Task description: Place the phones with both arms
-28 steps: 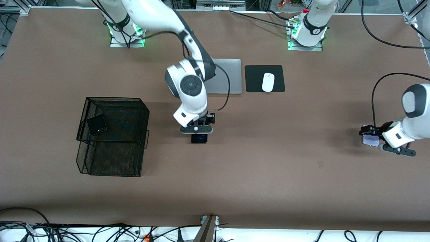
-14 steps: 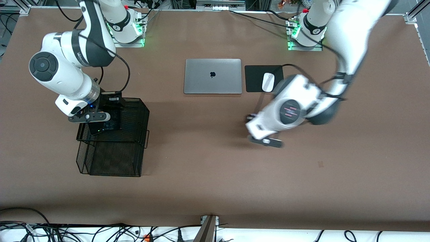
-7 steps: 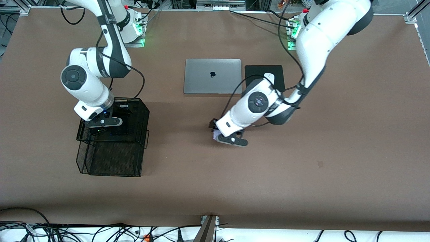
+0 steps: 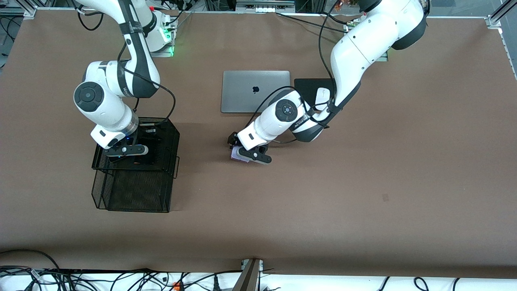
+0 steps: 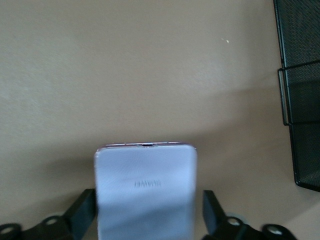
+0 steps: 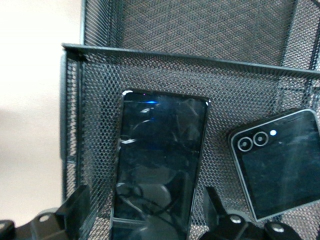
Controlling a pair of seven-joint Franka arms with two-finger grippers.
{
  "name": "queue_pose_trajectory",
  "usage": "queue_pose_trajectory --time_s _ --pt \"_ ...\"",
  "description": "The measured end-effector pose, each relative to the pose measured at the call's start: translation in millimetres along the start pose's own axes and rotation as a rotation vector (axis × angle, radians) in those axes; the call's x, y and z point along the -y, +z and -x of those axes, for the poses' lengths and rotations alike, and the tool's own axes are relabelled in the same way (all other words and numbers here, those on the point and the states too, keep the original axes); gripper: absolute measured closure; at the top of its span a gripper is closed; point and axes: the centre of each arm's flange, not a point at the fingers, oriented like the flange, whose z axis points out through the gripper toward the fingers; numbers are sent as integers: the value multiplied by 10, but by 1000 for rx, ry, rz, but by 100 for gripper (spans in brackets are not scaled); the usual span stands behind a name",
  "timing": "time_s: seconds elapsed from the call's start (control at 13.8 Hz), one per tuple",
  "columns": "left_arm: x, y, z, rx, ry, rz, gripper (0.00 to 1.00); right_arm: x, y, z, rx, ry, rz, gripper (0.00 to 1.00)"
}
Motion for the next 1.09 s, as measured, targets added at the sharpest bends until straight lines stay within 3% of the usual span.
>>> queue_pose_trajectory --time_s 0.22,0.44,0.8,1.09 --pt "92 -43 -78 8 -9 -24 0 -111 -548 -135 43 11 -19 0" --pt "264 -300 -215 89 -15 -151 0 -200 -1135 -210 49 16 -38 0" --pt "706 -1911 -585 227 -38 -402 0 29 -1246 -249 25 -10 -35 0" --pt "1589 -3256 -908 217 29 -456 0 1010 -1103 -255 -34 89 -18 0"
